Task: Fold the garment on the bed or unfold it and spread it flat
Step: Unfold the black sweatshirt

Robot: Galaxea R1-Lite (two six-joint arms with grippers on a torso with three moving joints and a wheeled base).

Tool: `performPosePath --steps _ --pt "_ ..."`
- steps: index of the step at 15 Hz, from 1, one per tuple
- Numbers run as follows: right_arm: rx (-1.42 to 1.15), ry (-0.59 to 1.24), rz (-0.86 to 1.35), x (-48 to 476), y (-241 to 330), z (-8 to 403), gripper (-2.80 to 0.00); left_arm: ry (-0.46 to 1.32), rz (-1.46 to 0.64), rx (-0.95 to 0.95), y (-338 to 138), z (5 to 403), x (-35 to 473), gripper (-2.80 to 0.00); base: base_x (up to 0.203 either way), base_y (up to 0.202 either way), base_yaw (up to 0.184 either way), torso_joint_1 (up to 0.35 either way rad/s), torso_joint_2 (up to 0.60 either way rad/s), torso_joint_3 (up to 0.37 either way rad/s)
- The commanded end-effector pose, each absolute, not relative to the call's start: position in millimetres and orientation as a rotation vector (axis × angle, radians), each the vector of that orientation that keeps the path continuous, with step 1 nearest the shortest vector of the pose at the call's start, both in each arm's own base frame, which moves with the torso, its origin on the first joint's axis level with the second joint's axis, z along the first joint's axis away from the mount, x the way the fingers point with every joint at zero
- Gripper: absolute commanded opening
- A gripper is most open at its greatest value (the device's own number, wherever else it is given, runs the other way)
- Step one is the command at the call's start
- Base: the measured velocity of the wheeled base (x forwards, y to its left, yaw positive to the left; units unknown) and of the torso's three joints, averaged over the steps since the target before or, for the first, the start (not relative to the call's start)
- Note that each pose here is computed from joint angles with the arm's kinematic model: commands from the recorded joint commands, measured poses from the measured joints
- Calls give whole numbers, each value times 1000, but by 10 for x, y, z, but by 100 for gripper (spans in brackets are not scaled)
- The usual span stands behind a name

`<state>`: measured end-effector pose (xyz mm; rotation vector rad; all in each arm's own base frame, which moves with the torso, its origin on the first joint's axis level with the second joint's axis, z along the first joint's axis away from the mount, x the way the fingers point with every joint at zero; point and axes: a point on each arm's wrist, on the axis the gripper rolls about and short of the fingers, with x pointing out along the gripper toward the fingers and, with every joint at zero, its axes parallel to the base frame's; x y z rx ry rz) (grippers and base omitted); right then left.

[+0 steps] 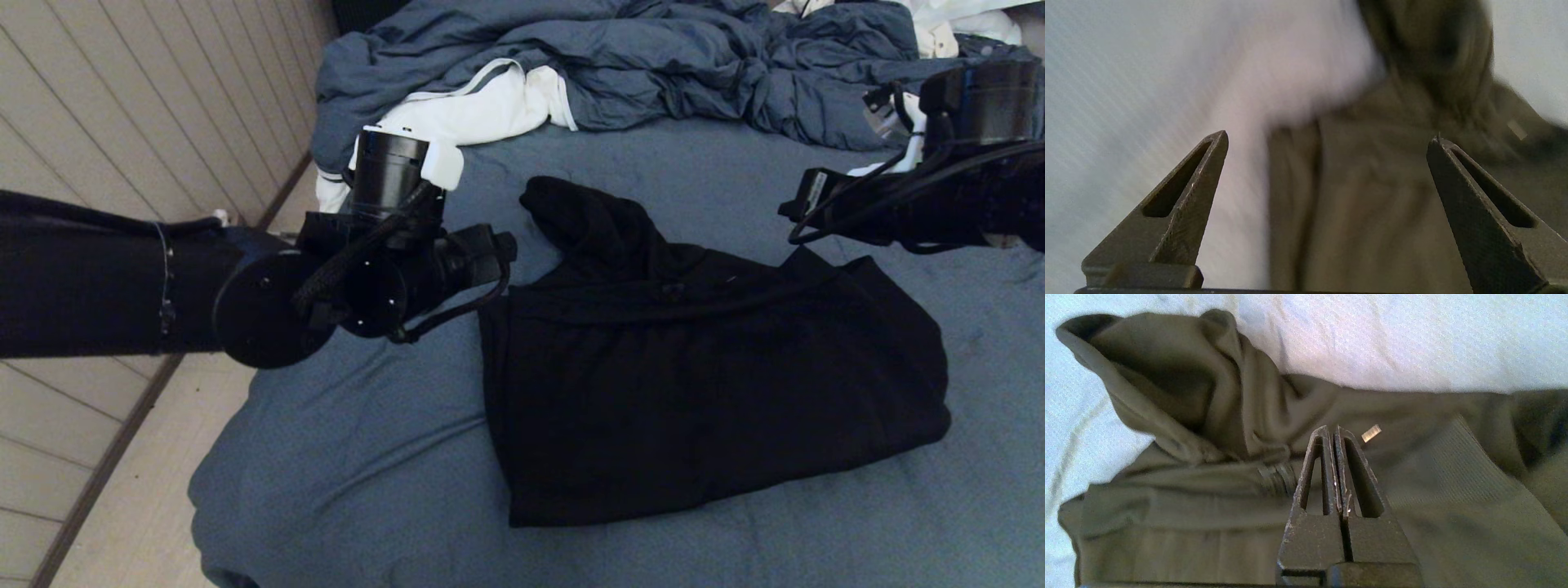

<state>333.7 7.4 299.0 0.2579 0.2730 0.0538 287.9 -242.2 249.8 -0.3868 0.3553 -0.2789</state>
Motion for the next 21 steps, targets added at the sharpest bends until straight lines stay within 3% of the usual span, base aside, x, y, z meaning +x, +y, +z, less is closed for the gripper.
performPosePath --steps 1,3,4,10,16,17,18,21 --pt "261 263 69 3256 65 3064 -280 571 -368 -490 -2269 2483 3004 0 0 0 0 0 0 0" --pt "266 257 103 3278 72 3091 -280 621 -378 -512 -2232 2460 3043 0 0 0 0 0 0 0" --pt "265 258 112 3288 84 3090 -280 626 -387 -512 -2236 2462 3039 -280 0 0 0 0 0 0" --pt "271 271 155 3437 87 3033 -280 610 -437 -524 -2482 2421 3295 -280 0 0 0 0 0 0" --pt "265 279 148 3596 67 2983 -280 665 -453 -498 -2754 2132 3404 -280 0 0 0 0 0 0" --pt "262 275 134 3594 17 2991 -280 667 -453 -497 -2754 2132 3394 -215 0 0 0 0 0 0" --pt "254 278 120 3598 -38 2986 -280 665 -458 -500 -2765 2149 3377 0 0 0 0 0 0 0" --pt "227 323 87 3695 -155 2864 -280 663 -460 -498 -2741 2198 3337 0 0 0 0 0 0 0"
